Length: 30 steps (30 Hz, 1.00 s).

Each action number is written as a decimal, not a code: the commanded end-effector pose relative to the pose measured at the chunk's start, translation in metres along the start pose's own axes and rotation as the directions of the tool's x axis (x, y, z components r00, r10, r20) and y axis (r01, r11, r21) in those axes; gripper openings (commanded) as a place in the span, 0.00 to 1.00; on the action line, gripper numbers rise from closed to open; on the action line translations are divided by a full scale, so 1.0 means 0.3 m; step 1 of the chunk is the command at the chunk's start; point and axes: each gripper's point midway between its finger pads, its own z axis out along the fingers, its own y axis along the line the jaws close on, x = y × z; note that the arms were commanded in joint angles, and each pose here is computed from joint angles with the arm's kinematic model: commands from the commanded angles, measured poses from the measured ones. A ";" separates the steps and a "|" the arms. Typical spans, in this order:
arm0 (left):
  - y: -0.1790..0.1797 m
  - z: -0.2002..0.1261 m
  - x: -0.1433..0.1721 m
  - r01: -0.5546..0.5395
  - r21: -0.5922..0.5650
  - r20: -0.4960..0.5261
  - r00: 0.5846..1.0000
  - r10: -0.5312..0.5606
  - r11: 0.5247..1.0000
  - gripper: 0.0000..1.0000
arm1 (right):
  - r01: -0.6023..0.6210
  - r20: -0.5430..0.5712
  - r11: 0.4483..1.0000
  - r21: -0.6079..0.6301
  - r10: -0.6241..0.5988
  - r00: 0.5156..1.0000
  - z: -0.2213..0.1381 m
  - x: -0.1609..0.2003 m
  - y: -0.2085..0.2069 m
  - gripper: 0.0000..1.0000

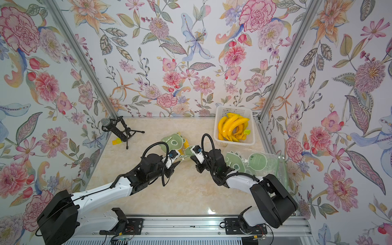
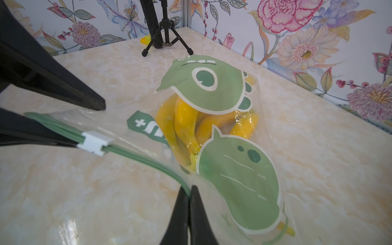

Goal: Open the zip-top bag and take out the banana
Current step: Move the zipper food storage bag to the center of the board, then unzip the zipper on the zipper food storage bag.

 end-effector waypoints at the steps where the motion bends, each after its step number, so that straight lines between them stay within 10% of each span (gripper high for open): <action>1: -0.005 0.015 -0.060 -0.030 0.005 0.037 0.999 0.030 1.000 0.28 | -0.009 0.019 1.000 -0.028 0.010 1.000 -0.004 -0.013 0.018 0.00; 7: -0.019 0.035 -0.051 -0.026 0.034 0.012 1.000 0.026 0.999 0.12 | -0.009 0.017 0.999 -0.032 0.010 1.000 -0.003 -0.013 0.021 0.02; 18: -0.052 0.027 -0.040 -0.016 0.087 0.016 1.000 0.014 0.996 0.05 | 0.091 0.129 0.992 -0.088 -0.079 0.989 -0.075 -0.101 0.076 0.43; 30: -0.077 0.029 -0.043 -0.025 0.127 0.022 1.000 0.022 0.992 0.05 | 0.147 0.140 0.961 -0.233 -0.116 0.983 -0.027 -0.166 0.157 0.40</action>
